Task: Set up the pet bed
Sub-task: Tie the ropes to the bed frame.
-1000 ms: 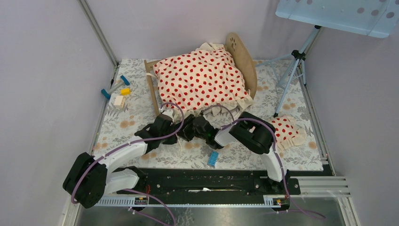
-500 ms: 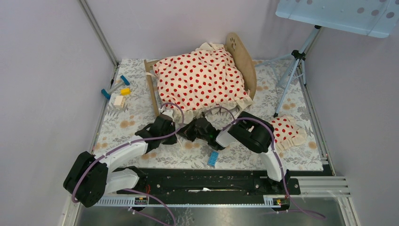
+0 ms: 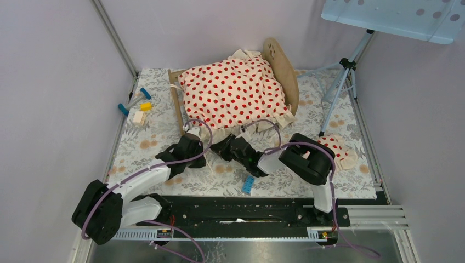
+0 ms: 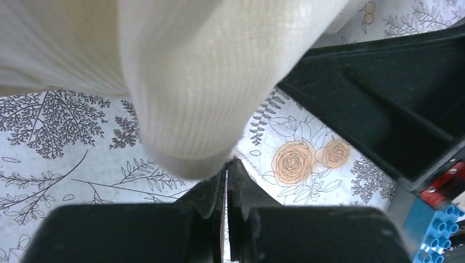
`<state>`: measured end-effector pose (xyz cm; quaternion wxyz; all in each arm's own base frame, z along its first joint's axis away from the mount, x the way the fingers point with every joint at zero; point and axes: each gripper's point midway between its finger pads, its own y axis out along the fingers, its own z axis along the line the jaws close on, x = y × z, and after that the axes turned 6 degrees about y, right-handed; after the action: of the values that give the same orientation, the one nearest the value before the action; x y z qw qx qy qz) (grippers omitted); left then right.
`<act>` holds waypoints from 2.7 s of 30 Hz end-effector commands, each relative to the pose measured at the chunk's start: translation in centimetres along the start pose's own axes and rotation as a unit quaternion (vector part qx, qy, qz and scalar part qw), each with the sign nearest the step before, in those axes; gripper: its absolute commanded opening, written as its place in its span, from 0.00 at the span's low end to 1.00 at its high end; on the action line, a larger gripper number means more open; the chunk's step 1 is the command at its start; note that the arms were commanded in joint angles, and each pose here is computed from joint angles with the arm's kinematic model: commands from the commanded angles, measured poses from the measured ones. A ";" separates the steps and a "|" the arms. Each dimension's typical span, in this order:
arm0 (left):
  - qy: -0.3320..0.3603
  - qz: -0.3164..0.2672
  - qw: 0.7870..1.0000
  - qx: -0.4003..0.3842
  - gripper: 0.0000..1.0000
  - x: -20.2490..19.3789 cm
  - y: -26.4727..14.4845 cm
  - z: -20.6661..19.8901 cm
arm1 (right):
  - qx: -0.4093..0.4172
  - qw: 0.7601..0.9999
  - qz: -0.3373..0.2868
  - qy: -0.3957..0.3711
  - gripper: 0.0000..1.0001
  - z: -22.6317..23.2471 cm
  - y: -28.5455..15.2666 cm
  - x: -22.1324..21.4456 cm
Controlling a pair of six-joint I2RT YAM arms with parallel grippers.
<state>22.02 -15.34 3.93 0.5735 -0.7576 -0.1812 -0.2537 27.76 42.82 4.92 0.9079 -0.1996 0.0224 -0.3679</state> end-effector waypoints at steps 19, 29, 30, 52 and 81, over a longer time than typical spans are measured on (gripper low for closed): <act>-0.021 0.000 0.999 0.028 0.00 0.4 0.0 0.6 | -0.046 0.999 -0.005 -0.020 0.45 0.5 1.7 -1.4; -0.034 0.014 0.998 0.054 0.00 -0.3 0.3 1.5 | -0.066 0.998 0.009 -0.017 0.46 -0.9 2.5 -2.3; -0.035 0.015 0.998 0.056 0.00 -0.3 0.3 1.5 | -0.066 0.998 0.010 -0.017 0.46 -0.9 2.6 -2.4; -0.034 0.023 0.997 0.058 0.00 -0.4 0.5 1.6 | -0.040 0.997 0.067 -0.024 0.43 -1.3 4.4 -4.9; -0.036 0.024 0.997 0.059 0.07 -0.3 0.6 1.6 | 0.006 0.999 0.030 -0.031 0.00 -0.4 2.5 -3.3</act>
<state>21.66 -13.50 1.88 0.6240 -0.7321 -0.1898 -0.1963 26.09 48.04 1.30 0.9304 -0.2148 0.0248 -0.2960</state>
